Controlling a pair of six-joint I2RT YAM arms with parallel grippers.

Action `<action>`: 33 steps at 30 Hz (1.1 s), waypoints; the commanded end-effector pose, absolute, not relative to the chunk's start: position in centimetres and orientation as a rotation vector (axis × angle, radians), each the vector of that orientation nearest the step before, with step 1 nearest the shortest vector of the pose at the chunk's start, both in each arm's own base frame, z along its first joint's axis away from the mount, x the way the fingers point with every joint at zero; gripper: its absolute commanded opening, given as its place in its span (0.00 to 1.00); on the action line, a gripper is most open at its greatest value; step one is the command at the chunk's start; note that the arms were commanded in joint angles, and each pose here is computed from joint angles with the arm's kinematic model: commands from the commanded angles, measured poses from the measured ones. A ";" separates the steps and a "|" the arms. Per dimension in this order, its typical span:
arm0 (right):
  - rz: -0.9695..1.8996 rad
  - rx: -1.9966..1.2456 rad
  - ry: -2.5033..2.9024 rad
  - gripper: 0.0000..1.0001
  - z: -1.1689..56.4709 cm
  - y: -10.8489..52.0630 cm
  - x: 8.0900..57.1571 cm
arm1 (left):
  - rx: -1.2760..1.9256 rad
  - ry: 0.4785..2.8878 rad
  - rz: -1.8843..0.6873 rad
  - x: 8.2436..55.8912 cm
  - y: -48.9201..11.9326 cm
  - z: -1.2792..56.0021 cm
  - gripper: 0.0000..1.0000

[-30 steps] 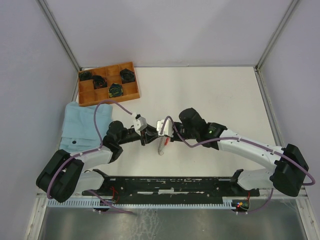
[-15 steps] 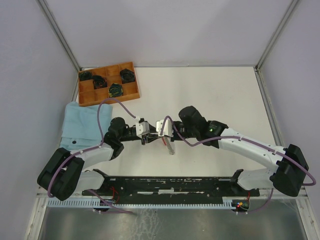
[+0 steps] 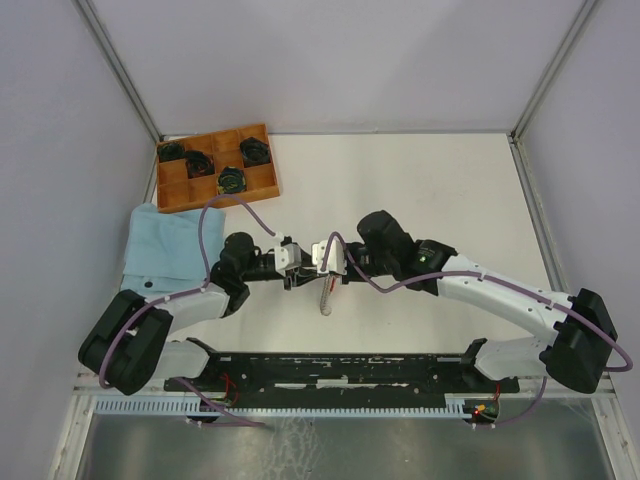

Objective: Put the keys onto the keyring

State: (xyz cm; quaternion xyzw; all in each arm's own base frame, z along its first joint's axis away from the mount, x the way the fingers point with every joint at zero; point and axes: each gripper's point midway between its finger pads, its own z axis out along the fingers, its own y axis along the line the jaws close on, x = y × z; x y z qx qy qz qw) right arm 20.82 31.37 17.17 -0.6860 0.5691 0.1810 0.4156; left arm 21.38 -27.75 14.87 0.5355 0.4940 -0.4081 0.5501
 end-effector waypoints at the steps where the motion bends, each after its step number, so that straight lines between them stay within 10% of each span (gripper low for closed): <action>1: 0.480 -1.700 1.343 0.01 20.0 32.8 21.1 | 1.299 1.071 -0.960 21.8 -28.4 16.7 0.33; 13: 0.497 -1.719 1.351 0.01 19.7 32.9 20.8 | 1.332 1.045 -1.008 20.8 -28.7 16.6 0.28; 21: 0.478 -1.717 1.372 0.01 19.5 32.4 20.9 | 1.335 1.050 -1.029 20.6 -28.8 16.6 0.03; 33: 0.374 -1.656 1.476 0.01 17.9 29.5 21.1 | 1.189 1.127 -0.970 22.0 -28.2 17.6 0.03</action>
